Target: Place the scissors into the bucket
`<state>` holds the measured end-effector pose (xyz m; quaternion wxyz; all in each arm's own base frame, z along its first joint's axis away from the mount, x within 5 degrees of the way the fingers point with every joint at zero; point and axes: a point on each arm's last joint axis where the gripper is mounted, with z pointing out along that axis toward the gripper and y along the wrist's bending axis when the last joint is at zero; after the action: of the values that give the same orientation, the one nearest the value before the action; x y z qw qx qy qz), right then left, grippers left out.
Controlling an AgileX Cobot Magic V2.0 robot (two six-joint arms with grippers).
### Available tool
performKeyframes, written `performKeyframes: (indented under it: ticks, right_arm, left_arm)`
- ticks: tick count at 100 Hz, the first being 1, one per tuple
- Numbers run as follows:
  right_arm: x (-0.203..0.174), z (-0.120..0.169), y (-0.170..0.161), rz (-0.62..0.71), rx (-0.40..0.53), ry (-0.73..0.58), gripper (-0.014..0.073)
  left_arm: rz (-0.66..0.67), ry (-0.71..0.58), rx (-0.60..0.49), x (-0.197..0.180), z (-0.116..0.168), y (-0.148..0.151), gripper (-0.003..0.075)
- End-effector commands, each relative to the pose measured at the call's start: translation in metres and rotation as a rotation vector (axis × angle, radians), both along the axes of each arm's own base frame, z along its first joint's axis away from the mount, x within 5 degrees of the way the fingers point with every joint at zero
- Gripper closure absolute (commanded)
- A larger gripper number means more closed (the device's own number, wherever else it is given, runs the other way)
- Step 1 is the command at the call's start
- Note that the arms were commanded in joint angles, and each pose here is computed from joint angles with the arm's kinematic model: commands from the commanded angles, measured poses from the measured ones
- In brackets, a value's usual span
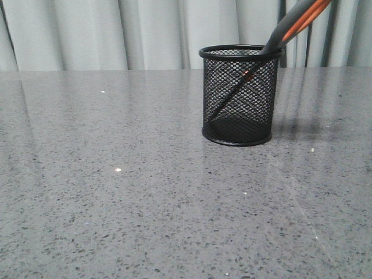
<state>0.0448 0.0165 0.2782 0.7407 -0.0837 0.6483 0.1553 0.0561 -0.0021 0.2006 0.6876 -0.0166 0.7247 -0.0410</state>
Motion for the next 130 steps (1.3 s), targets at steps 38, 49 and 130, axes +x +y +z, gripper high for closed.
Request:
performKeyframes:
  ticks: [38, 49, 130]
  right_arm:
    - [-0.002, 0.015, -0.002, -0.018, 0.031, -0.093, 0.0661]
    - [-0.002, 0.015, -0.002, -0.023, 0.010, -0.100, 0.0661]
    - [0.010, -0.082, -0.014, -0.306, -0.160, 0.149, 0.0661]
  left_arm:
    - [0.003, -0.066, -0.022, 0.000, -0.005, 0.000, 0.0740]
    - [0.003, -0.066, -0.022, 0.000, -0.005, 0.000, 0.0740]
    - [0.003, -0.066, -0.022, 0.000, -0.005, 0.000, 0.0740]
